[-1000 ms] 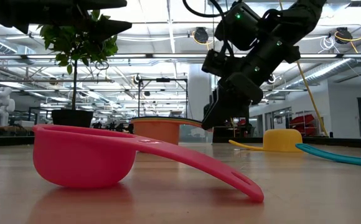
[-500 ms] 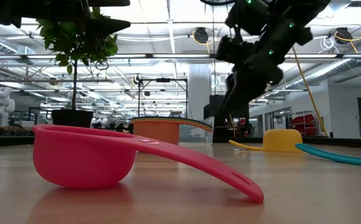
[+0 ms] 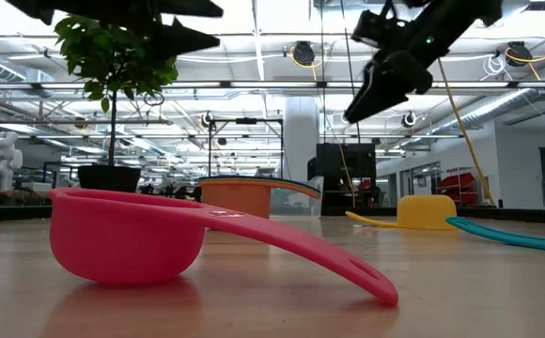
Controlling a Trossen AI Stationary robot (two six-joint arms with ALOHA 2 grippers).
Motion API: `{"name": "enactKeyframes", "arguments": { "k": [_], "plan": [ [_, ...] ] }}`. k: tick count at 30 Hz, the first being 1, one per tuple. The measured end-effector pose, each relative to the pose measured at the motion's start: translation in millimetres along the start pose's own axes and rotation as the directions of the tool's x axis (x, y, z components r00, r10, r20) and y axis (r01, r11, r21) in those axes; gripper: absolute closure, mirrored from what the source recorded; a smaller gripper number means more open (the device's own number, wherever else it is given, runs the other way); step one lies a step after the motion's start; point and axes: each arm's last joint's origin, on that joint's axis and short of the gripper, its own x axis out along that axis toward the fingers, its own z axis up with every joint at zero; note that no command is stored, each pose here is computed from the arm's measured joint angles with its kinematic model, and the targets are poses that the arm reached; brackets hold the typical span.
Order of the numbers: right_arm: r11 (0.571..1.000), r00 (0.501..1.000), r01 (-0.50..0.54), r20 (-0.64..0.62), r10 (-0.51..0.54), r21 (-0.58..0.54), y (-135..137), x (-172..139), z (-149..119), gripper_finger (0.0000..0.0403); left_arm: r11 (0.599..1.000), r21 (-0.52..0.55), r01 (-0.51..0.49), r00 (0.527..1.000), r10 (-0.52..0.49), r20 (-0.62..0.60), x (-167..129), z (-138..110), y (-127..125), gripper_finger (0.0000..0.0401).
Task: Nest measuring cups in basket
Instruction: Stack the yellow measuring cup on top of the dark blue measuring cup
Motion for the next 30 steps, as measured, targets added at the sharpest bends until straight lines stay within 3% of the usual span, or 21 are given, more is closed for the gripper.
{"name": "enactKeyframes", "arguments": {
  "k": [3,10,13,16,19,24,30],
  "plan": [
    [0.995,0.995,0.086,-0.059,-0.084,0.043,-8,-13,-7,0.0197,0.999,0.036,-0.012,0.998,0.014,-0.059,10,0,-3,0.0146],
    [0.993,0.971,0.063,-0.238,-0.037,0.104,-8,-20,-45,0.0197,0.997,0.072,-0.015,0.996,0.021,-0.088,21,3,-7,0.0146],
    [0.991,0.975,0.068,-0.217,-0.042,0.116,-7,-9,-60,0.0197,0.997,0.071,-0.019,0.996,0.025,-0.084,21,4,-6,0.0146],
    [0.983,0.985,-0.001,-0.169,0.032,0.181,-8,6,-71,0.0197,0.997,0.07,-0.029,0.996,0.034,-0.079,21,5,-5,0.0146],
    [0.961,0.989,-0.075,-0.106,0.106,0.266,-11,18,-74,0.0197,0.997,0.072,-0.035,0.997,0.04,-0.072,22,6,-3,0.0146],
    [0.946,0.99,-0.085,-0.079,0.115,0.314,-11,35,-72,0.0194,0.996,0.07,-0.055,0.996,0.06,-0.069,23,7,2,0.0146],
    [0.919,0.98,-0.12,-0.101,0.17,0.376,-6,50,-70,0.0144,0.995,0.086,-0.057,0.995,0.064,-0.075,23,6,3,0.0146]
  ]
}}
